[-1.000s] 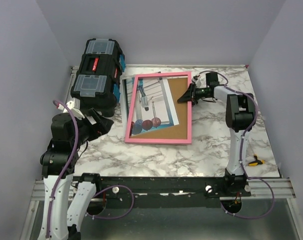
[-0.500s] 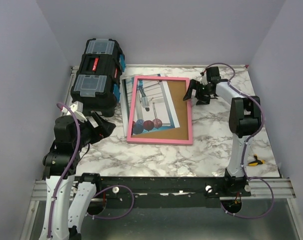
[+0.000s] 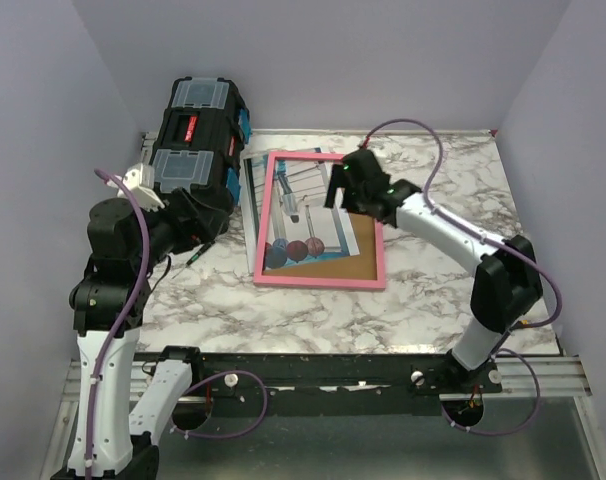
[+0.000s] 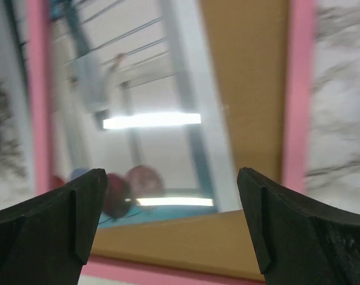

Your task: Take the photo out of the frame

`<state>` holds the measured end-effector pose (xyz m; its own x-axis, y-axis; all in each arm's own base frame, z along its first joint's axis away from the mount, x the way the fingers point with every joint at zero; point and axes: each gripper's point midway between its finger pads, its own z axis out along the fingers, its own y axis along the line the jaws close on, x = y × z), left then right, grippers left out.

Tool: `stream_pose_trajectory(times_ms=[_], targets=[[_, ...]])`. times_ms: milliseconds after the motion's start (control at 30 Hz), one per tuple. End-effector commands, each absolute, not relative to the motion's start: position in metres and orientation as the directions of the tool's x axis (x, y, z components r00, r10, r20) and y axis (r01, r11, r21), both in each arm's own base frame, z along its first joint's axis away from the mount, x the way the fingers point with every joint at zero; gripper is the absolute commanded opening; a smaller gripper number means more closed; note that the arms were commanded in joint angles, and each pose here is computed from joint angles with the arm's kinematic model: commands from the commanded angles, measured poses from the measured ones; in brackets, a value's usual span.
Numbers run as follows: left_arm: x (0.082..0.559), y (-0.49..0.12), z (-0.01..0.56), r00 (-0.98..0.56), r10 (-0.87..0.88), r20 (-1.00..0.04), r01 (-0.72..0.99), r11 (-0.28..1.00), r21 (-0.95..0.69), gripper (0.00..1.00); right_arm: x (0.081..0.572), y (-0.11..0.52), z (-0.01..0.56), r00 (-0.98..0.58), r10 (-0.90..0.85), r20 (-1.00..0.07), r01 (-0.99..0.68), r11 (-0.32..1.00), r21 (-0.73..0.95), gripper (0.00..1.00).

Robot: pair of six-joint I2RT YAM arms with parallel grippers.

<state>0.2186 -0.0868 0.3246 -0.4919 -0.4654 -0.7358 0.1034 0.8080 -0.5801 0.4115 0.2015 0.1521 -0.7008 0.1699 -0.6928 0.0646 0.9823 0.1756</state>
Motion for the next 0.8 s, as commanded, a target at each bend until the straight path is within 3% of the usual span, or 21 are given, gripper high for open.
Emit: stream_pose_trajectory(times_ms=[0,133,333,500,767], targets=[[0.249,-0.077,0.401,-0.278,-0.509,-0.815,0.172,0.808,-0.563,0.84,0.379,0.292,0.157,-0.582,0.392,-0.712,0.136,0.911,0.390,1.00],[0.272,-0.066,0.434,-0.160,-0.522,-0.838,0.170,0.822,-0.544,0.84,0.369,0.361,0.133,-0.586,0.432,-0.685,0.138,0.887,0.442,0.98],[0.299,-0.056,0.415,-0.148,-0.421,-0.895,0.135,0.888,-0.440,0.84,0.375,0.430,0.102,-0.565,0.271,-0.780,0.045,0.953,0.299,0.96],[0.311,-0.047,0.375,-0.159,-0.378,-0.912,0.090,0.915,-0.394,0.84,0.378,0.440,0.076,-0.564,0.167,-0.809,0.070,0.985,0.155,0.81],[0.309,-0.043,0.367,-0.174,-0.384,-0.907,0.070,0.914,-0.400,0.84,0.384,0.450,0.047,-0.541,0.030,-0.840,0.049,0.999,0.003,0.58]])
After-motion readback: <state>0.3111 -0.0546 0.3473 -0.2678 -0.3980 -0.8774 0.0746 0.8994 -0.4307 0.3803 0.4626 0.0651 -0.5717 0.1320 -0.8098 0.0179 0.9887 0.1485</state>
